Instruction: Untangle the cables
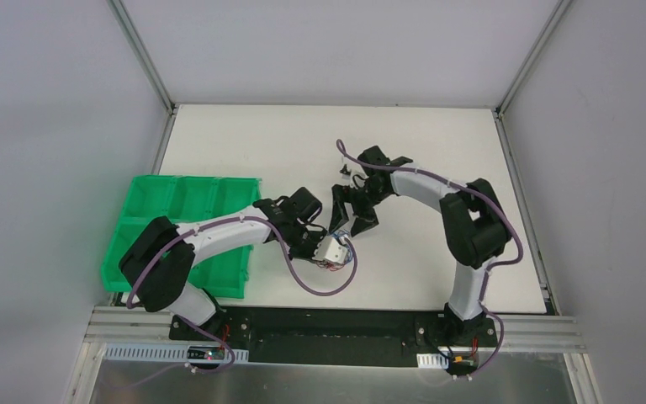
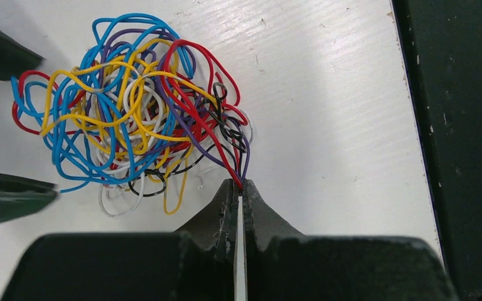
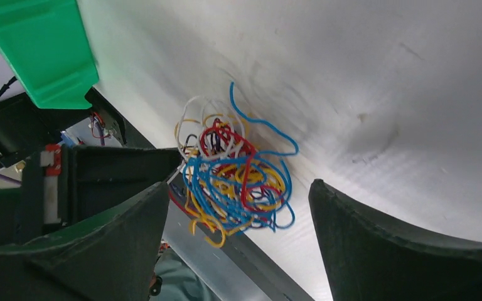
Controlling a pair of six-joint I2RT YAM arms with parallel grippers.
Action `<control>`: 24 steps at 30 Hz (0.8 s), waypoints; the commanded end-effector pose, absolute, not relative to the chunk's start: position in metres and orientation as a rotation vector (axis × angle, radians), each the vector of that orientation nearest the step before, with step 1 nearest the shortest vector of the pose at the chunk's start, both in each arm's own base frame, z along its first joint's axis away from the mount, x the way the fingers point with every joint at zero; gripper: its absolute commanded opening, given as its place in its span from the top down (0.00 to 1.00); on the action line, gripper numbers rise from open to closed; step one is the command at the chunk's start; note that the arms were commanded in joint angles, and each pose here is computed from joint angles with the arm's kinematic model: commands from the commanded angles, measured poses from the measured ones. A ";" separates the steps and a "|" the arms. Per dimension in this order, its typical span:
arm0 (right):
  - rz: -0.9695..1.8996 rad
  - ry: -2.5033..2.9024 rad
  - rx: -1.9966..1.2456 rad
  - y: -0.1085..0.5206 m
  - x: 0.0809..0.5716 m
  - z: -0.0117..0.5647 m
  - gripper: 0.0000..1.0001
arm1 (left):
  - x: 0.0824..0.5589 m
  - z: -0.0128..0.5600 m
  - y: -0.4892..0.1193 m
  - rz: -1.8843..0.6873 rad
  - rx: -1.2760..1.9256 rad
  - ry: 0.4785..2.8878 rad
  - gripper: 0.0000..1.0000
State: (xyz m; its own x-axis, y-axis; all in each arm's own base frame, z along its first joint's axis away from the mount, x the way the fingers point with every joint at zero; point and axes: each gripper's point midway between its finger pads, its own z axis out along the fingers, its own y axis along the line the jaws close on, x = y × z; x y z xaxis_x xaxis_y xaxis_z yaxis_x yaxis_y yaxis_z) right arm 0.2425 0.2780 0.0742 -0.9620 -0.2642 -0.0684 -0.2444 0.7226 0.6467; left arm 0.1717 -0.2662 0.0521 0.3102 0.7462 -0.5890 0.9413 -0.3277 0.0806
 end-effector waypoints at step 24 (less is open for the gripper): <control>-1.017 -3.507 -0.703 -0.011 0.381 0.196 1.00 | 0.245 0.177 -0.173 -0.308 1.455 1.809 1.00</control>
State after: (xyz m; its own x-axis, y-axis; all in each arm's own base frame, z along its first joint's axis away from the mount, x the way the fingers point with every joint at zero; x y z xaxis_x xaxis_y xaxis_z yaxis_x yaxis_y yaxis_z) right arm 0.3577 0.0578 0.1767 -0.8709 0.3717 -0.3215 0.0855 0.7588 0.6456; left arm 0.2545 -0.1907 0.1592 0.0012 0.7164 -0.6977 0.9199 0.2728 0.2817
